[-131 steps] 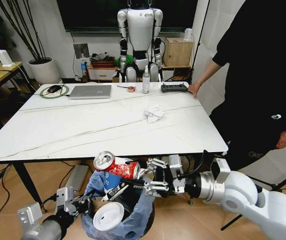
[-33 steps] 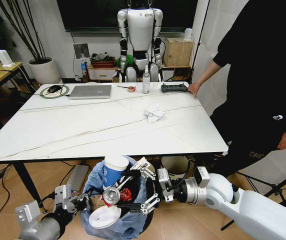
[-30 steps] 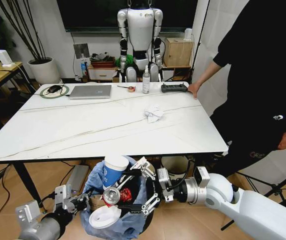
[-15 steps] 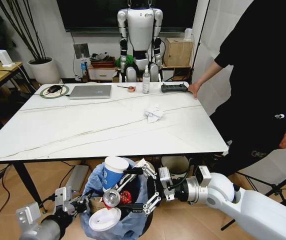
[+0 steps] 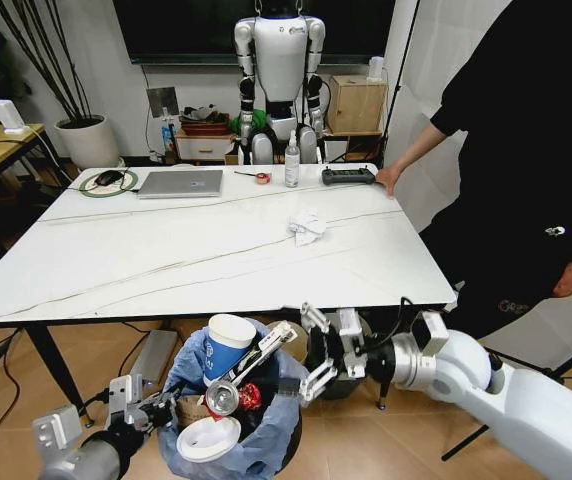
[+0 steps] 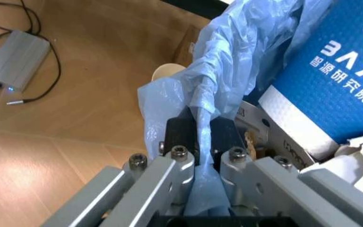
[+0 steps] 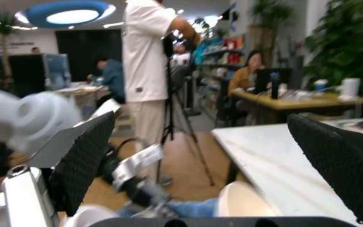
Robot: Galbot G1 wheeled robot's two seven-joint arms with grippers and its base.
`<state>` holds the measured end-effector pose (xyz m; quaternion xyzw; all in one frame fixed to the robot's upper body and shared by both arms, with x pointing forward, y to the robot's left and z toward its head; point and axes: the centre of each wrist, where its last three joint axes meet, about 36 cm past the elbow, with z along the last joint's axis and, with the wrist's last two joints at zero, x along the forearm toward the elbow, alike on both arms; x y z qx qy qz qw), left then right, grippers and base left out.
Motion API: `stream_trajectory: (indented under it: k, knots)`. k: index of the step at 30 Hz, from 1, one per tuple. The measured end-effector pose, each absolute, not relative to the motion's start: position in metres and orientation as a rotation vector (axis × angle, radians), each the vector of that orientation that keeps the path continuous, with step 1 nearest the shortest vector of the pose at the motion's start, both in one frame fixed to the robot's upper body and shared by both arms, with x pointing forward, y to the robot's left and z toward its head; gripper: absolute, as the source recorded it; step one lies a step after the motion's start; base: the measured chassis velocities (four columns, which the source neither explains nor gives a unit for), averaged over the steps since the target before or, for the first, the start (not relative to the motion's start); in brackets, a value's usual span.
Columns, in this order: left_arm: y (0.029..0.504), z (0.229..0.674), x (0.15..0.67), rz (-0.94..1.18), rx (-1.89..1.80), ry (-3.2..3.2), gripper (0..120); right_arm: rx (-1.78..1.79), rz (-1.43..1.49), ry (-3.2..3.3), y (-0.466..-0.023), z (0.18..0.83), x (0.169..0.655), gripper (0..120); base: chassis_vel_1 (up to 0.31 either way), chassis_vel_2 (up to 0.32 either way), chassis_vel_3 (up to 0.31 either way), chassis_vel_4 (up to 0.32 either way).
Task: Pick up the trash bin and place the trash from the table into it.
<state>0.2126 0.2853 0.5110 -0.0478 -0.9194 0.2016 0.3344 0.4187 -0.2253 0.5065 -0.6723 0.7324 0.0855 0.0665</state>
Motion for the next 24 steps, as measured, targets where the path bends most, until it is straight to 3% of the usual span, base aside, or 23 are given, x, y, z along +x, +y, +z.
stream_trajectory:
  k: [9, 24]
  knots:
    - [0.285, 0.511, 0.212, 0.526, -0.125, -2.399, 0, -1.546, 0.248, 2.522, -0.259, 0.523, 0.491, 100, 0.000, 0.000, 0.000, 0.000]
    - [0.284, 0.513, 0.210, 0.534, -0.127, -2.396, 0, -0.978, 0.025, 3.074, -0.247, 0.476, 0.583, 100, 0.000, 0.000, 0.000, 0.000]
